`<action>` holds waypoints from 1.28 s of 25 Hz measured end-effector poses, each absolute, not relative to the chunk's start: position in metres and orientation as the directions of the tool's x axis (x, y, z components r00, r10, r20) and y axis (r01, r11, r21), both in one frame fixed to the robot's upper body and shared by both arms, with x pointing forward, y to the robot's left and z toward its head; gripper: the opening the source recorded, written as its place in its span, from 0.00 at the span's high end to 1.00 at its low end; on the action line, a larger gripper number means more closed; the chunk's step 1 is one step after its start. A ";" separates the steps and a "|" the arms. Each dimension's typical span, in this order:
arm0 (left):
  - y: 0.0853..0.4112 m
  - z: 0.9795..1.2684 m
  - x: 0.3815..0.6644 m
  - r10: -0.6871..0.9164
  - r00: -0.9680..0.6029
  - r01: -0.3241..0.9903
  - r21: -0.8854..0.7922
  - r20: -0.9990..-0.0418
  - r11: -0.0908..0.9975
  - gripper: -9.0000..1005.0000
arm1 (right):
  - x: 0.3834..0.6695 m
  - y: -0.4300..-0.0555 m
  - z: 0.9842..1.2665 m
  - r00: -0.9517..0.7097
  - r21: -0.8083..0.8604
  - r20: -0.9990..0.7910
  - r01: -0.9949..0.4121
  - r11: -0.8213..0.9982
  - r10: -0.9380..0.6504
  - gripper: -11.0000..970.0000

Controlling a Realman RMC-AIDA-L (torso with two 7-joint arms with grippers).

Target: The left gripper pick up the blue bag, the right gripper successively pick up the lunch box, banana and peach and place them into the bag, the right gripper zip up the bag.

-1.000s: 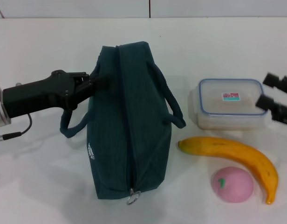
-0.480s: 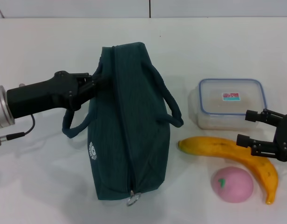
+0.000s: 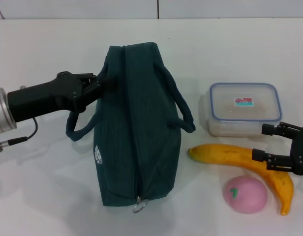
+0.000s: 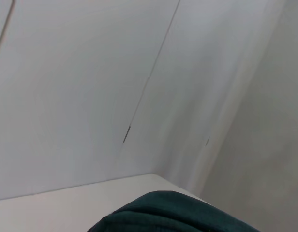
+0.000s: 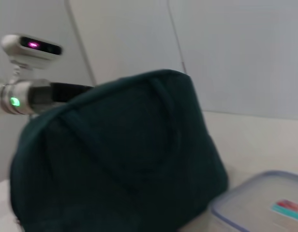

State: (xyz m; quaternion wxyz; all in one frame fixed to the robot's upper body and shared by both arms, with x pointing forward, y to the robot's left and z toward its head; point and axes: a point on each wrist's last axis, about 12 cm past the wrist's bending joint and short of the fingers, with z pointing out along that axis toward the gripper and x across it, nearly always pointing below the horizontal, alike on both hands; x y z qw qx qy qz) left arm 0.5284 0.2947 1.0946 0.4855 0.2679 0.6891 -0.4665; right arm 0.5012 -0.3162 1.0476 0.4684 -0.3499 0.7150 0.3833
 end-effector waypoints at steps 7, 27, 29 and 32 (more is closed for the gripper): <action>0.296 1.095 0.528 -0.105 -0.373 0.818 -0.380 -0.922 0.431 0.94 | 0.517 -0.315 1.044 -0.338 0.211 -0.931 -0.806 0.553 -0.139 0.14; 0.298 1.093 0.528 -0.121 -0.361 0.804 -0.375 -0.925 0.461 0.94 | 0.506 -0.330 1.042 -0.278 0.570 -0.821 -0.446 0.690 0.499 0.14; 0.297 1.092 0.529 -0.119 -0.360 0.805 -0.373 -0.925 0.460 0.94 | 0.507 -0.321 1.037 -0.318 0.646 -0.763 -0.416 0.640 0.563 0.14; 0.296 1.092 0.529 -0.109 -0.346 0.813 -0.356 -0.932 0.460 0.94 | 0.508 -0.311 1.028 -0.359 0.732 -0.681 -0.343 0.588 0.638 0.14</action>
